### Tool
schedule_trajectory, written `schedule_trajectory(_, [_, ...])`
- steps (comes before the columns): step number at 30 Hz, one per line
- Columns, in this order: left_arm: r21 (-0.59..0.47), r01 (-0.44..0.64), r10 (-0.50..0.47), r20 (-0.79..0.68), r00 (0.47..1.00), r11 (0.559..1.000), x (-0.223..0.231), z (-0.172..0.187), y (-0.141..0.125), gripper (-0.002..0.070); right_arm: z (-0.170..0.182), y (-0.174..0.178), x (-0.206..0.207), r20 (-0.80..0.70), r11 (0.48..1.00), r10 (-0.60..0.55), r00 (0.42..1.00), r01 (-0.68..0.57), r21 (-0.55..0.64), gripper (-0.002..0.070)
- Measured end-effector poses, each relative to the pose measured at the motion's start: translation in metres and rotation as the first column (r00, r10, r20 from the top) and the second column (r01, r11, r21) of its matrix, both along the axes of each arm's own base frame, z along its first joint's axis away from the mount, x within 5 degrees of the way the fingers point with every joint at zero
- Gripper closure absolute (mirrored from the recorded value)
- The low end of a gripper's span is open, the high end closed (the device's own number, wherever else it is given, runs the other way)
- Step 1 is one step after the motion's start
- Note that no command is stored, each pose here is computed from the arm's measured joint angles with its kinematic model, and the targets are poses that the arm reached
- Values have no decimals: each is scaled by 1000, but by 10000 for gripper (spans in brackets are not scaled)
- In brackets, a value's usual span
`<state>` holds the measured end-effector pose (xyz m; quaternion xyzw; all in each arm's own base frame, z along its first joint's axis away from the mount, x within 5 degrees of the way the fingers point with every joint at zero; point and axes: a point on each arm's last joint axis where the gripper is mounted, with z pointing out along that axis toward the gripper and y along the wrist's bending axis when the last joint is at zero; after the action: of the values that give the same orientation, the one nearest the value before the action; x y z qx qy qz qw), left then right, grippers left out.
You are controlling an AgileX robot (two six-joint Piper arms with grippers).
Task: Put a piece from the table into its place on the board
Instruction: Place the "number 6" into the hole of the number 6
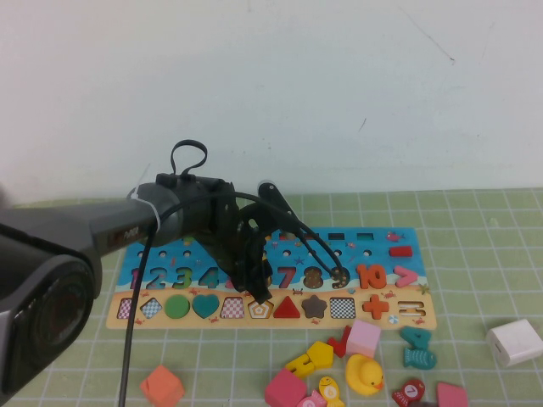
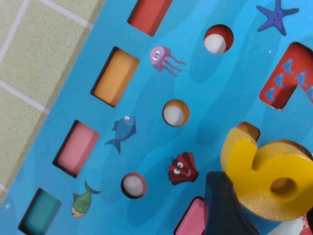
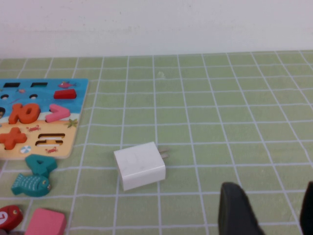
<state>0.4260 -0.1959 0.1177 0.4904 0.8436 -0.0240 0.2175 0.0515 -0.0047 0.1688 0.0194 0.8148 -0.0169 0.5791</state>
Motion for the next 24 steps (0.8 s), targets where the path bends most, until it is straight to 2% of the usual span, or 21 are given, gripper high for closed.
schedule_trajectory(7, [-7,-17,17,-3,1000,1000,0,0,0,333,0,0,0,0,1000,0,1000,0,0,395])
schedule_trajectory(24, [-10,-31,30,-34,999,999,-2,-1,0,320,0,0,0,0,1000,0,1000,0,0,395])
